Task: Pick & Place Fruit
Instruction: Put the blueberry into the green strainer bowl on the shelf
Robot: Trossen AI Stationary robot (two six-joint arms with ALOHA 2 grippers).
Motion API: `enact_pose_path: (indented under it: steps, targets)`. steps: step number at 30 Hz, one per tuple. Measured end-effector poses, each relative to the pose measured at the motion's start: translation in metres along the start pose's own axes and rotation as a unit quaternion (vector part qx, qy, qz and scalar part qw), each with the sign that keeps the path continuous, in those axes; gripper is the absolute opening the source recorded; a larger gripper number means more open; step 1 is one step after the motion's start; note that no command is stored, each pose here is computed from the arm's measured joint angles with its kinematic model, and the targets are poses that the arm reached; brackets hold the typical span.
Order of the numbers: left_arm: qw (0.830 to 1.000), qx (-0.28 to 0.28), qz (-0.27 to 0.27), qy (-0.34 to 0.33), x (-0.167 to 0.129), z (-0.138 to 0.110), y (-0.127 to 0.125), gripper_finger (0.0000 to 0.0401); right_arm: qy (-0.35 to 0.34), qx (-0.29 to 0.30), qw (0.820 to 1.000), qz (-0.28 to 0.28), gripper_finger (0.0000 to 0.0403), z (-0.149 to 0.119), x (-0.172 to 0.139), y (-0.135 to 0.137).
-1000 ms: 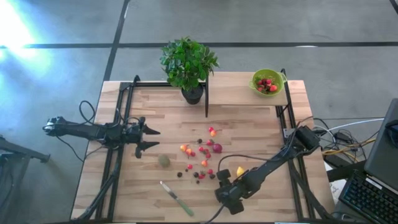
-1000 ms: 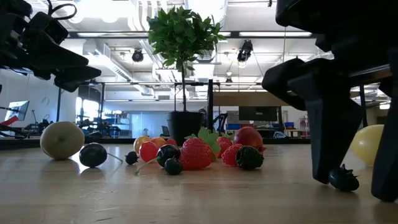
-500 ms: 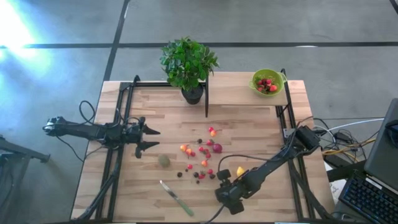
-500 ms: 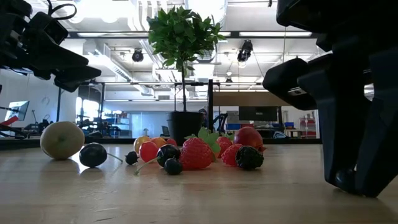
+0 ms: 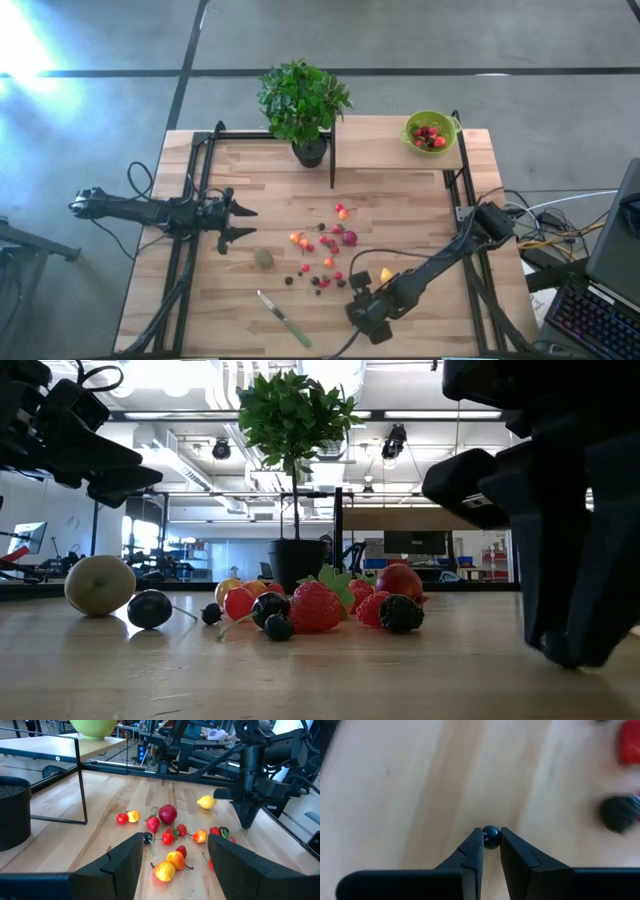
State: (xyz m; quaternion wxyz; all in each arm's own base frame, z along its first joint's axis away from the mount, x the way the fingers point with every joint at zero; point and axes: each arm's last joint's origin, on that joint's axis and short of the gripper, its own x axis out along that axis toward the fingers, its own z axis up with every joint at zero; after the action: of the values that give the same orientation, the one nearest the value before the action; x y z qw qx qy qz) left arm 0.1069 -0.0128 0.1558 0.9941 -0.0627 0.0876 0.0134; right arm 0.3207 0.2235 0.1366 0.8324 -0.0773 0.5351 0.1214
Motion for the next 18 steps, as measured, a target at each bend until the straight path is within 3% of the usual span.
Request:
enact_pose_path:
  steps: [9,18]
  targets:
    - [1.0,0.0,0.0,0.0,0.0,0.0,0.0,0.0229,0.018,-0.001,0.999,-0.038,0.0038,0.004,-0.061,-0.019]
    - [1.0,0.0,0.0,0.001,0.0,0.0,0.0,0.0229,-0.002,0.058,0.986,-0.158,0.0038,-0.006,-0.144,-0.072]
